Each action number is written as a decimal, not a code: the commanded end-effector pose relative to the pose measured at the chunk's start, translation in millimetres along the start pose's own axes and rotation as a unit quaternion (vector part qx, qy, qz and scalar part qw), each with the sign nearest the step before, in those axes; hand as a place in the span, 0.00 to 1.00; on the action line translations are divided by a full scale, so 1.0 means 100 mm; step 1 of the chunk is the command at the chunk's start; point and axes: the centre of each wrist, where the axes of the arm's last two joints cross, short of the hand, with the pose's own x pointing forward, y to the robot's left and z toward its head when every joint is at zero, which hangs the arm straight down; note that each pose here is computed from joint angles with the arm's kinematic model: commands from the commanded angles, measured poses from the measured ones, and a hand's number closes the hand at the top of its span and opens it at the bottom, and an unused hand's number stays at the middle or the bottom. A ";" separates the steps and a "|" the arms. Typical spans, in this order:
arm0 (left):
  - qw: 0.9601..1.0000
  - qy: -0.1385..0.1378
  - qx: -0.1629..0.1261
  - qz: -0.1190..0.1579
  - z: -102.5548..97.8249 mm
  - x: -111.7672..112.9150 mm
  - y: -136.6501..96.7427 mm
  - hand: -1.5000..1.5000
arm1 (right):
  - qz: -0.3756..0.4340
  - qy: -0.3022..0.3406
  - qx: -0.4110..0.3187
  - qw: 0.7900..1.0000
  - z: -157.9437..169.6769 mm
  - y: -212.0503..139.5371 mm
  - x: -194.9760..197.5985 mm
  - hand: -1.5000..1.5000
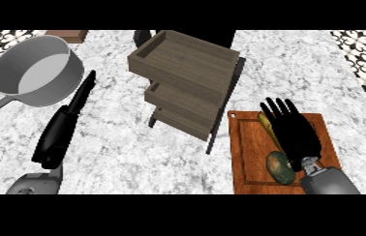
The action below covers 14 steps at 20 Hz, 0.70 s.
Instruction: Pick the pear from the cutting board and place it in the tiered basket
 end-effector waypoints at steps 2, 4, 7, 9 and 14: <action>1.000 -0.003 0.001 -0.004 -0.01 -0.03 -0.01 0.50 | 0.013 -0.022 0.038 0.999 -0.13 0.26 0.07 1.00; 1.000 0.002 0.000 -0.003 0.09 -0.12 0.12 0.50 | -0.071 -0.058 0.016 0.996 -0.10 0.24 0.05 1.00; 1.000 -0.005 0.002 0.001 0.04 0.03 0.06 0.50 | -0.038 -0.077 -0.014 0.996 -0.16 0.27 0.12 1.00; 1.000 -0.001 -0.004 -0.001 -0.03 -0.03 0.09 0.50 | -0.021 -0.096 -0.037 0.994 -0.02 0.32 0.16 1.00; 1.000 0.001 0.007 0.002 -0.12 0.02 0.16 0.50 | -0.018 -0.119 -0.098 0.988 -0.02 0.09 -0.01 1.00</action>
